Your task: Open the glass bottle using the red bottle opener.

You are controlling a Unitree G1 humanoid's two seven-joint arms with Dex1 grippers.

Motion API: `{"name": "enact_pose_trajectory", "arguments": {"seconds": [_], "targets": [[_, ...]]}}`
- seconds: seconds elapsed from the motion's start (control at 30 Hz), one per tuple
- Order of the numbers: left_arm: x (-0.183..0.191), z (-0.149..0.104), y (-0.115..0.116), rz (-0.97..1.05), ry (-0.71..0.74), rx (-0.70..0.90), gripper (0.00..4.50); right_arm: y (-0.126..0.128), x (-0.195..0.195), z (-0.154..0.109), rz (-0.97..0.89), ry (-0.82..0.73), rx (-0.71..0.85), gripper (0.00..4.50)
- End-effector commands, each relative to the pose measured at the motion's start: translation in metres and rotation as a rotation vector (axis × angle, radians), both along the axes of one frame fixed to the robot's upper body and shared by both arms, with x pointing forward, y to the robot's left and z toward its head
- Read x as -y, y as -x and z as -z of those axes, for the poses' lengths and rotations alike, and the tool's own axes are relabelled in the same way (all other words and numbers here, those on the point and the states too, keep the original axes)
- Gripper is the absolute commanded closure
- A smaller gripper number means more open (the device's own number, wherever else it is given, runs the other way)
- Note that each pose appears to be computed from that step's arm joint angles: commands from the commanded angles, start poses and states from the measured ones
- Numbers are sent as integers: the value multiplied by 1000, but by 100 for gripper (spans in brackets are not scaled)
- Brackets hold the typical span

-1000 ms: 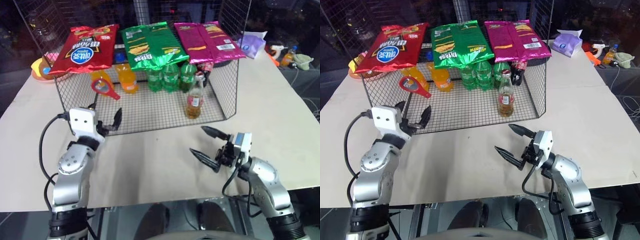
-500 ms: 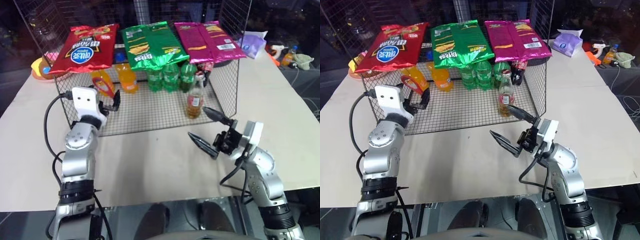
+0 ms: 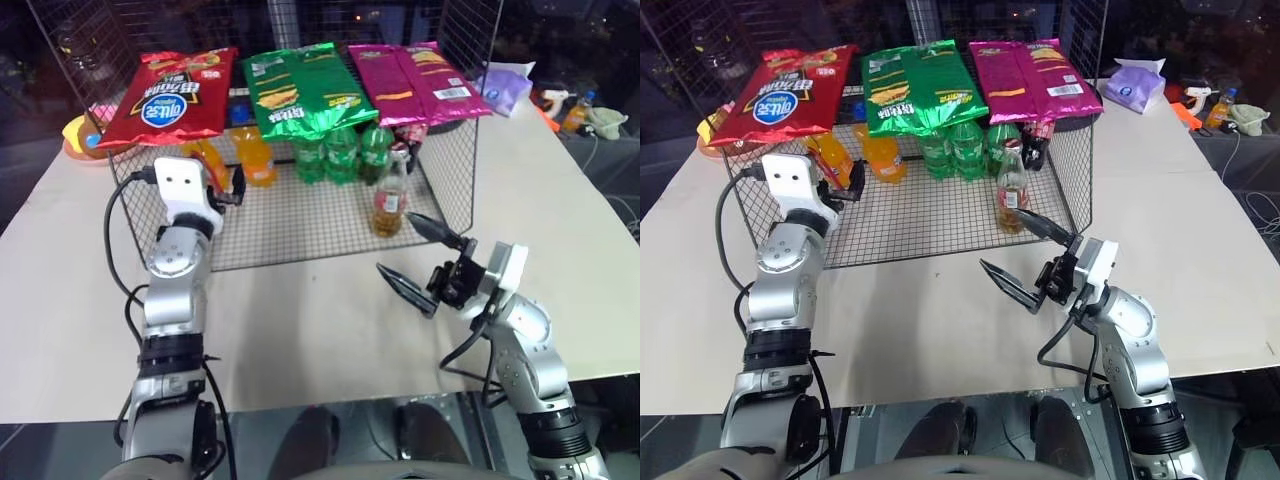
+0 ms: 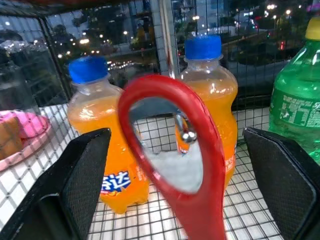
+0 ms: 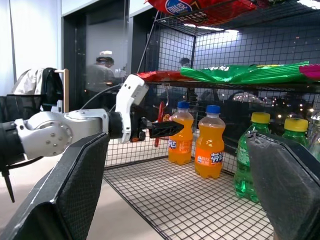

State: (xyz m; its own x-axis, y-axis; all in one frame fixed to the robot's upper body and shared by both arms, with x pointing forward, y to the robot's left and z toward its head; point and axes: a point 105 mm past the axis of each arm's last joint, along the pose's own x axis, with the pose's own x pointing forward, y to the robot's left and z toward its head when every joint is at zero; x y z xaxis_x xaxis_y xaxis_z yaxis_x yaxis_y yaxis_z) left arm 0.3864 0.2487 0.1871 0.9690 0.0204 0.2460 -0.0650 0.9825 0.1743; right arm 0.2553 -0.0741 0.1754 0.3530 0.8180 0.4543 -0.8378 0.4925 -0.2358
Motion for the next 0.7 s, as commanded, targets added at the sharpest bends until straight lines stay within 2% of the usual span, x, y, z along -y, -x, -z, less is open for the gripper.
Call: {"name": "enact_pose_trajectory", "arguments": {"seconds": [0.03, 0.7], "targets": [[-1, -16, -1, -17, -22, 66, 10, 3, 4, -7, 16, -7, 41, 9], [-2, -14, -3, -22, -49, 96, 10, 2, 0, 0, 19, 18, 24, 9]]}}
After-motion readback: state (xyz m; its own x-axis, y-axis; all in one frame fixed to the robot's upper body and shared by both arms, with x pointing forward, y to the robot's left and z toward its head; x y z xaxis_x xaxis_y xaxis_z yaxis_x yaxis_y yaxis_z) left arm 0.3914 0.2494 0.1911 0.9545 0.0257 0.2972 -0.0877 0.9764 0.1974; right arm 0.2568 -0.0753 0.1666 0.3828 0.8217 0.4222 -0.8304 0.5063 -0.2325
